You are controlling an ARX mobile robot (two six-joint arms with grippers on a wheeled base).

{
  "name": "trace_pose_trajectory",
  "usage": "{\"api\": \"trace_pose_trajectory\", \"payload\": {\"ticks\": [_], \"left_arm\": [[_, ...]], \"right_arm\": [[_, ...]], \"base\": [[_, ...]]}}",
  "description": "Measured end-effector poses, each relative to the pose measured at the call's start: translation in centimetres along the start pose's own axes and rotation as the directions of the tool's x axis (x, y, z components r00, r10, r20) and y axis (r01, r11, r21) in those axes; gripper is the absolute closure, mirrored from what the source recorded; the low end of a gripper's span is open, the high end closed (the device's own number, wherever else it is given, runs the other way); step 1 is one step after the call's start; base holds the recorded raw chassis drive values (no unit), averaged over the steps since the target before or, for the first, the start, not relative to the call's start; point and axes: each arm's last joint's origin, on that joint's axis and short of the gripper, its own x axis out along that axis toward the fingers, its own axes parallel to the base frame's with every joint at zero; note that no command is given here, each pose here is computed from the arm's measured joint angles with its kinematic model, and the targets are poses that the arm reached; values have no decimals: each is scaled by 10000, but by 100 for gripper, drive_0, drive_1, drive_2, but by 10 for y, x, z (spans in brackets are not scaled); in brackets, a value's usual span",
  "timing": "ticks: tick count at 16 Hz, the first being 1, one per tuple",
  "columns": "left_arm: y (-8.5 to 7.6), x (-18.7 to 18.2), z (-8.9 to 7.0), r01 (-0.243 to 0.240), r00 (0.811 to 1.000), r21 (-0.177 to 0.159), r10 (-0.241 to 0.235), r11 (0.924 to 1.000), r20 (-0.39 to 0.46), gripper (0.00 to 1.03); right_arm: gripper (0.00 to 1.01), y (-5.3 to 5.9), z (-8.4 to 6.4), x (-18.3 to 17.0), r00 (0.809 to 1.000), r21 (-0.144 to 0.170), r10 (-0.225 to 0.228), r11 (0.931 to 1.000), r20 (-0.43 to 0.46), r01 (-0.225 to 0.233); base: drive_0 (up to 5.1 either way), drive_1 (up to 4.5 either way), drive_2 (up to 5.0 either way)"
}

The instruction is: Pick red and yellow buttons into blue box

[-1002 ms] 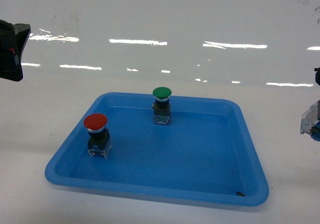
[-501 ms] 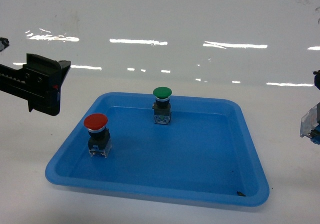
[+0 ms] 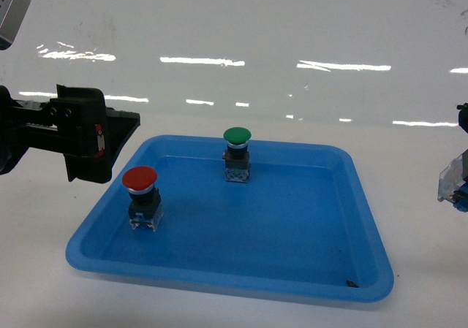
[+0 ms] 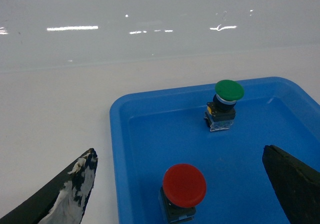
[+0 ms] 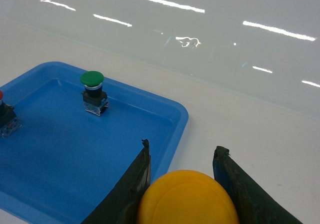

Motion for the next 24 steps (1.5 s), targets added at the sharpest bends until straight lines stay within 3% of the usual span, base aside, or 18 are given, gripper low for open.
{"api": "trace_pose_trajectory", "payload": {"ticks": [4, 6, 7, 9, 10, 14, 17, 20, 22, 24], "left_arm": [[0, 0, 0, -23, 10000, -71, 23, 10000, -15, 5], [-5, 5, -4, 575, 9981, -408, -583, 9975, -191, 5], [-10, 9, -8, 1096, 9933, -692, -1119, 9916, -301, 5], [-21, 15, -17, 2187, 9723, -1259, -2269, 9676, -555, 5], [-25, 17, -19, 2263, 9693, -1314, -2365, 9652, -674, 5], [-21, 32, -24, 2084, 9721, -1323, -2201, 9691, -809, 5], [-17, 48, -38, 1782, 9735, -1073, -1911, 9781, -1259, 5], [-14, 59, -39, 1568, 9787, -604, -1633, 9858, -1246, 5], [-14, 62, -41, 1547, 9792, -329, -1577, 9874, -1274, 5], [-12, 61, -41, 1669, 9772, -365, -1702, 9853, -1272, 5]], "right_arm": [[68, 0, 0, 0, 10000, 0, -4, 10000, 4, 4], [68, 0, 0, 0, 10000, 0, -4, 10000, 4, 4], [68, 0, 0, 0, 10000, 4, -4, 10000, 4, 4], [68, 0, 0, 0, 10000, 4, -4, 10000, 4, 4], [68, 0, 0, 0, 10000, 4, -4, 10000, 4, 4], [68, 0, 0, 0, 10000, 3, 3, 10000, 4, -3], [68, 0, 0, 0, 10000, 4, -4, 10000, 7, 4], [68, 0, 0, 0, 10000, 4, -4, 10000, 4, 4], [68, 0, 0, 0, 10000, 4, -4, 10000, 7, 4], [68, 0, 0, 0, 10000, 3, 3, 10000, 4, -3]], "base": [[0, 0, 0], [0, 0, 0], [0, 0, 0], [0, 0, 0], [0, 0, 0], [0, 0, 0], [0, 0, 0], [0, 0, 0], [0, 0, 0], [0, 0, 0]]}}
